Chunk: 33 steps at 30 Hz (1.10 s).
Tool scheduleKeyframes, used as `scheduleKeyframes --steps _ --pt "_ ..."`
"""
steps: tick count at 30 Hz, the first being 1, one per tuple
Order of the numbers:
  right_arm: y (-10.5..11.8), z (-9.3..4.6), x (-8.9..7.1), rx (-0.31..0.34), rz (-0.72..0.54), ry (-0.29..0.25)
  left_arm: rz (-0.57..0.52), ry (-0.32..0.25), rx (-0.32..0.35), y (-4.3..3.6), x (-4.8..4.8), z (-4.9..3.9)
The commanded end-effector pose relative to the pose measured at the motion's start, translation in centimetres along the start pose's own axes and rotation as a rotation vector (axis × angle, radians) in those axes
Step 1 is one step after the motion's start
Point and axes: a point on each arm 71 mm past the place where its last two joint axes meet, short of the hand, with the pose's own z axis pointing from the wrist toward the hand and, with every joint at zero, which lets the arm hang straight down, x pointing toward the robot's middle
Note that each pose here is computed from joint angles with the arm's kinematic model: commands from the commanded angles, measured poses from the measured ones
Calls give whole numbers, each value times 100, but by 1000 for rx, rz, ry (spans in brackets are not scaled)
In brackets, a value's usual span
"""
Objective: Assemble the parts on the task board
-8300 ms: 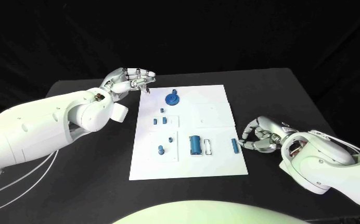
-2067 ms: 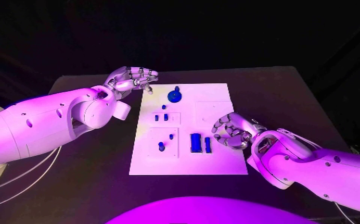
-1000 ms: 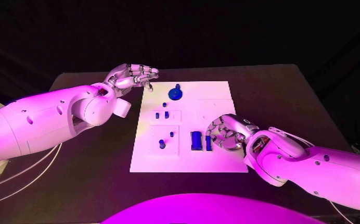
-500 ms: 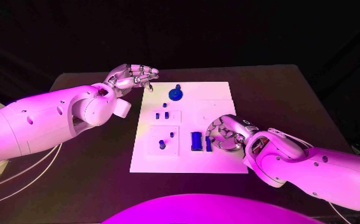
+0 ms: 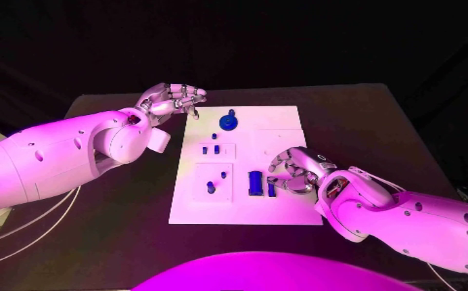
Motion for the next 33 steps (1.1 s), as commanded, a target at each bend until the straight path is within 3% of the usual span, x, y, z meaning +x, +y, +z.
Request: scheduleKeyframes --steps 1,20,26,33 --pt "-10 4 7 7 -18 -7 -6 15 4 -7 20 3" --pt "-91 43 58 24 -66 56 -5 15 2 -6 19 1" --pt "-89 40 37 9 -51 29 -5 15 2 -6 18 0" --pt "-32 -21 -33 -41 41 -45 -5 14 5 -7 17 1"
